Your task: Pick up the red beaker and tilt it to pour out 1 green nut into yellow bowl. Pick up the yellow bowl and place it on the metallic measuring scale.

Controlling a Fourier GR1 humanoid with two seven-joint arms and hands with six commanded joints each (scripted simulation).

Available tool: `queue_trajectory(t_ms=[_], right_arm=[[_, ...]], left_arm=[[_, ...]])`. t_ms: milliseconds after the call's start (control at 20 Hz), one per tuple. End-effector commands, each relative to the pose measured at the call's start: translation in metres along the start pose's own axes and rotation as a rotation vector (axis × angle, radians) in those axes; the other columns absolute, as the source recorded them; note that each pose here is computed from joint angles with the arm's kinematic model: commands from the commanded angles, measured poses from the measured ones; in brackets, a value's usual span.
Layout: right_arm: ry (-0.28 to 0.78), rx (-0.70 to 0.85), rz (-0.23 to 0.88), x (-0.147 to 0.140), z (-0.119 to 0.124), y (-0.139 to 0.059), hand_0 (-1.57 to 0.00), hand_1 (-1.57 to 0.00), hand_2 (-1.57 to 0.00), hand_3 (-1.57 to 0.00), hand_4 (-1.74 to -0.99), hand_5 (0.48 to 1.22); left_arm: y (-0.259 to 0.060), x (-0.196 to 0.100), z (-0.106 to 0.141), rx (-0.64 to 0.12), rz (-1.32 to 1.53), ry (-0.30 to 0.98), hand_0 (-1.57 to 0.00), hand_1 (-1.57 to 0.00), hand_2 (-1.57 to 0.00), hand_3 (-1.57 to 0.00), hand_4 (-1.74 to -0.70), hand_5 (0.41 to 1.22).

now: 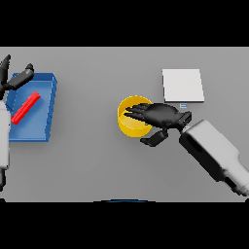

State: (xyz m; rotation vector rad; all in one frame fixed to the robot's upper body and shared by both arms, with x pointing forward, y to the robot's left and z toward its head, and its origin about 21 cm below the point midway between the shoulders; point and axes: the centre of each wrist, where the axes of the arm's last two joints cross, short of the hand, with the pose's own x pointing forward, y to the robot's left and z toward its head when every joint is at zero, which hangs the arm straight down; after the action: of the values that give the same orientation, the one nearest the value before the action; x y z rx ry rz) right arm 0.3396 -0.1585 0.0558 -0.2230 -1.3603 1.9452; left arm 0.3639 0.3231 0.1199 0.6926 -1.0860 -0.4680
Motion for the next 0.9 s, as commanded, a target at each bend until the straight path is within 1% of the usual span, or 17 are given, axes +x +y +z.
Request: queue_trajectory(t_ms=[0,50,150,300,350,400,450,550,600,650,750,800,850], right_arm=[[-0.003,0.010,0.003,0.003,-0.003,0.000,0.00,0.00,0.00,0.00,-1.273,0.687],[0.008,0.019,0.005,0.003,-0.007,0.000,0.00,0.00,0.00,0.00,-1.277,0.692],[0.011,0.036,-0.001,-0.001,-0.009,0.000,0.00,0.00,0.00,0.00,-1.279,0.699],[-0.010,0.049,-0.005,-0.002,-0.012,0.005,0.00,0.00,0.00,-0.02,-1.286,0.710],[-0.002,0.045,0.005,-0.004,-0.015,0.004,0.00,0.00,-0.01,-0.03,-1.286,0.712],[-0.018,0.042,-0.002,-0.004,-0.016,0.006,0.00,0.00,-0.02,-0.04,-1.289,0.721],[-0.012,0.039,-0.010,-0.005,-0.018,0.005,0.00,0.00,-0.03,-0.06,-1.293,0.738],[0.001,0.039,-0.030,-0.004,-0.021,0.006,0.00,-0.01,-0.08,-0.12,-1.333,0.800],[-0.002,0.041,-0.033,-0.004,-0.021,0.004,-0.07,-0.07,-0.14,-0.18,-1.365,0.838],[-0.005,0.053,-0.026,-0.003,-0.024,0.008,-0.17,-0.14,-0.20,-0.24,-1.396,0.875],[-0.027,0.061,-0.008,-0.002,-0.021,0.008,-0.47,-0.38,-0.38,-0.42,-1.479,0.999],[-0.029,0.065,-0.003,-0.003,-0.017,0.009,-0.63,-0.51,-0.48,-0.65,-1.473,1.044],[-0.030,0.065,0.002,-0.003,-0.018,0.008,-0.78,-0.65,-0.59,-0.83,-1.469,1.079]], left_arm=[[-0.001,0.003,0.000,-0.002,0.002,0.002,0.00,0.00,0.00,0.00,-0.80,0.723],[-0.005,0.003,-0.002,-0.010,0.003,0.010,0.00,0.00,0.00,0.00,-0.80,0.723],[-0.004,0.003,-0.001,-0.002,-0.003,0.005,0.00,0.00,0.00,0.00,-0.79,0.725],[-0.001,0.005,-0.001,0.000,-0.004,0.007,0.00,0.00,0.00,0.00,-0.79,0.728],[-0.003,0.009,-0.002,0.001,-0.004,0.003,0.00,0.00,0.00,0.00,-0.79,0.728],[-0.004,0.007,0.000,-0.008,-0.006,-0.009,0.00,0.00,0.00,0.00,-0.79,0.729],[-0.003,0.007,0.003,-0.004,-0.002,-0.014,0.00,0.00,0.00,0.00,-0.79,0.730],[-0.004,0.005,0.005,-0.003,-0.003,0.000,0.00,0.00,0.00,0.00,-0.79,0.732],[0.000,0.004,0.005,0.000,-0.004,0.003,0.00,0.00,0.00,0.00,-0.80,0.730],[-0.003,0.008,0.005,0.000,0.002,0.000,0.00,0.00,0.00,0.00,-0.80,0.730],[-0.002,0.005,0.006,-0.003,-0.004,-0.010,0.00,0.00,0.00,0.00,-0.79,0.729],[0.000,0.008,0.005,-0.001,-0.006,-0.006,0.00,0.00,0.00,0.00,-0.79,0.731],[0.000,0.008,0.006,-0.003,-0.008,0.000,0.00,0.00,0.00,0.00,-0.79,0.732]])
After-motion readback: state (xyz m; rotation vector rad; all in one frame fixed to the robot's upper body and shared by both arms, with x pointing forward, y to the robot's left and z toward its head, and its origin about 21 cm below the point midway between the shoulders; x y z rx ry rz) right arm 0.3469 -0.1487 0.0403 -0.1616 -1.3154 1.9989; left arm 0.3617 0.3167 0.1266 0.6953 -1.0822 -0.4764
